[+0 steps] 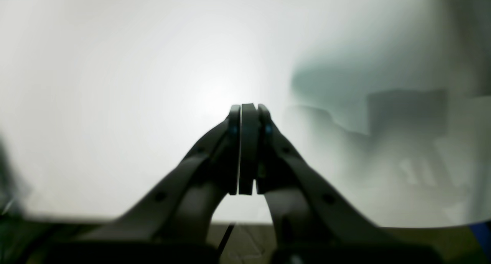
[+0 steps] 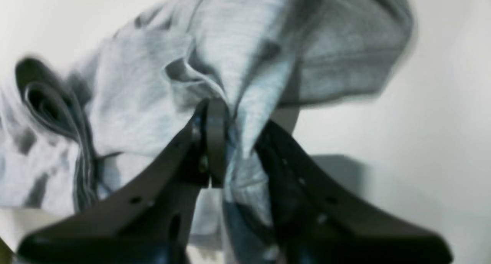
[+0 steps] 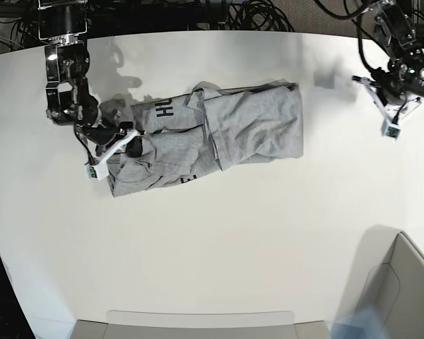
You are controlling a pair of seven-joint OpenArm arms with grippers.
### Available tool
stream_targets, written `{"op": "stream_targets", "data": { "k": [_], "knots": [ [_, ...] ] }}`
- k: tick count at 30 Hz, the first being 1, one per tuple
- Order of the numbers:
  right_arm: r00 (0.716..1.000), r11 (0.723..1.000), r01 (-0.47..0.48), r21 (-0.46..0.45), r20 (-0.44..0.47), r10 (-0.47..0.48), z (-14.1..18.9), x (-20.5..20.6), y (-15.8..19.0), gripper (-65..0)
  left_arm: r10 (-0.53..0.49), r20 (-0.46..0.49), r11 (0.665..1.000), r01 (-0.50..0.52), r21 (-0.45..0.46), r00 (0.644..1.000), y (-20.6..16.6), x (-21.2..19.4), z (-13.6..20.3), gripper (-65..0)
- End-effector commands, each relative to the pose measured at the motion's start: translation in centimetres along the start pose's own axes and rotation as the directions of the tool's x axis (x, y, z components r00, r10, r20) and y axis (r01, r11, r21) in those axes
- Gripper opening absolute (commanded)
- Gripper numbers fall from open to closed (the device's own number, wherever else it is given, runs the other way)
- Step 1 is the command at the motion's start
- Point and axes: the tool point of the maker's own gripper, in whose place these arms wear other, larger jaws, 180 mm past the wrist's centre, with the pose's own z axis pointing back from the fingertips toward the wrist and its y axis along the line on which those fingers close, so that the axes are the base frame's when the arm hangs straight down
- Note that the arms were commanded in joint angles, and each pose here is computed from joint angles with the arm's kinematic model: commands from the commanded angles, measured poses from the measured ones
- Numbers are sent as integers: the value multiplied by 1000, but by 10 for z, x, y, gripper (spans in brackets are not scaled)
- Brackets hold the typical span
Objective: Fold the T-shirt properly
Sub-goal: 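Lift the shirt end with the right gripper and fold it over the bundle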
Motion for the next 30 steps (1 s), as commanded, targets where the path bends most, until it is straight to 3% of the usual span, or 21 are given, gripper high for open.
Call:
{"op": "stream_targets", "data": {
  "k": [1, 6, 12, 18, 27, 30],
  "knots": [
    [997, 999, -43, 23, 72, 41, 5, 23, 16, -650, -2, 10, 998, 2, 66, 1000, 23, 0, 9, -650],
    [983, 985, -167, 43, 83, 163, 4, 24, 64, -650, -14, -51, 991, 20, 129, 999, 37, -16, 12, -650],
    [959, 965, -260, -24, 107, 261, 1, 27, 100, -650, -26, -140, 979, 54, 198, 990, 49, -36, 15, -650],
    [935, 938, -347, -29, 63, 348, -9, 26, 135, -650, -30, -169, 974, 67, 216, 985, 52, -43, 16, -650],
    [849, 850, -525, -31, 51, 526, -14, 18, 202, -650, -31, -175, 973, 69, 220, 984, 52, -45, 16, -650],
    [804, 804, -593, -41, 36, 594, -17, 10, 221, -650, -28, -183, 973, 69, 220, 983, 53, -47, 15, -650]
  ]
}}
